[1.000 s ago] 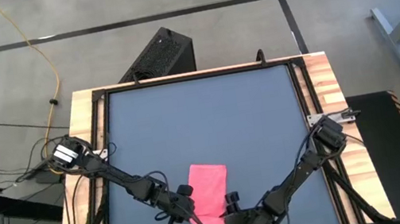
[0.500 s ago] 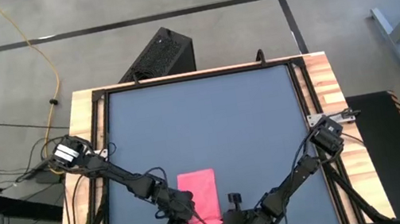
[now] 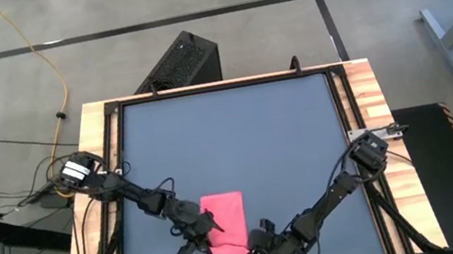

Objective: Roll towel into tight, uniform cylinder
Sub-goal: Roll the red towel

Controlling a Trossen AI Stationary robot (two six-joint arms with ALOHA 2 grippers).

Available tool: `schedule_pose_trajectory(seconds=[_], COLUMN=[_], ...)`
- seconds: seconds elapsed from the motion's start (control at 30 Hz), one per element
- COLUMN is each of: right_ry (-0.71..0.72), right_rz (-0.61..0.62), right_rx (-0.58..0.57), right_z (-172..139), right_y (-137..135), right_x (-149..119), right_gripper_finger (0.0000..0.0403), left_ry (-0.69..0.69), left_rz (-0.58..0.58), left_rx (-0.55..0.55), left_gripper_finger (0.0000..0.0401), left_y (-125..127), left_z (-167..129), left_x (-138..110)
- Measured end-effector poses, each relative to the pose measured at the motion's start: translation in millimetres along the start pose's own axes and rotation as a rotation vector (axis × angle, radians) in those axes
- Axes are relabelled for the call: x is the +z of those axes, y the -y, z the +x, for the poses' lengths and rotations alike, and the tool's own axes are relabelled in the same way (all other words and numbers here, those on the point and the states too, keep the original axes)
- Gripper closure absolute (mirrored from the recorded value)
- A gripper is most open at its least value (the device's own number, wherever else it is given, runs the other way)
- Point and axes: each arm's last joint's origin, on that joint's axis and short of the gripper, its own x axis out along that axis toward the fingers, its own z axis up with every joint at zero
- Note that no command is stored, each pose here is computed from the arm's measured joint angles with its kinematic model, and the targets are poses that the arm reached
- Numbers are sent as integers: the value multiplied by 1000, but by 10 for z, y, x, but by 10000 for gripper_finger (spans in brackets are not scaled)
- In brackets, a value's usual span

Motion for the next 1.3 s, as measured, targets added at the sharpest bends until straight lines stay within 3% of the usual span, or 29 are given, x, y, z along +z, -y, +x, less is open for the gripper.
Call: schedule_pose_trajectory(seconds=[0.2, 0.43, 0.63, 0.83, 1.07, 1.3], right_ry=[-63, -149, -206, -250, -243, -225], right_rz=[-88, 8, 106, 188, 260, 310], right_rx=[59, 114, 168, 223, 237, 222], right_z=[22, 55, 85, 129, 163, 204], right_y=[-59, -38, -8, 50, 102, 191], right_x=[133, 243, 315, 434, 535, 643], right_gripper_finger=[379, 379, 379, 378, 378, 378], left_ry=[-29, -100, -129, -122, 44, 160], left_rz=[86, 67, 60, 112, 388, 536], left_rx=[-21, -106, -120, 6, 161, 254], left_gripper_finger=[360, 317, 313, 329, 345, 338], left_y=[89, 125, 159, 319, 714, 905], left_z=[52, 58, -5, -206, -336, -171], left_x=[-70, -110, -97, -64, -45, -171])
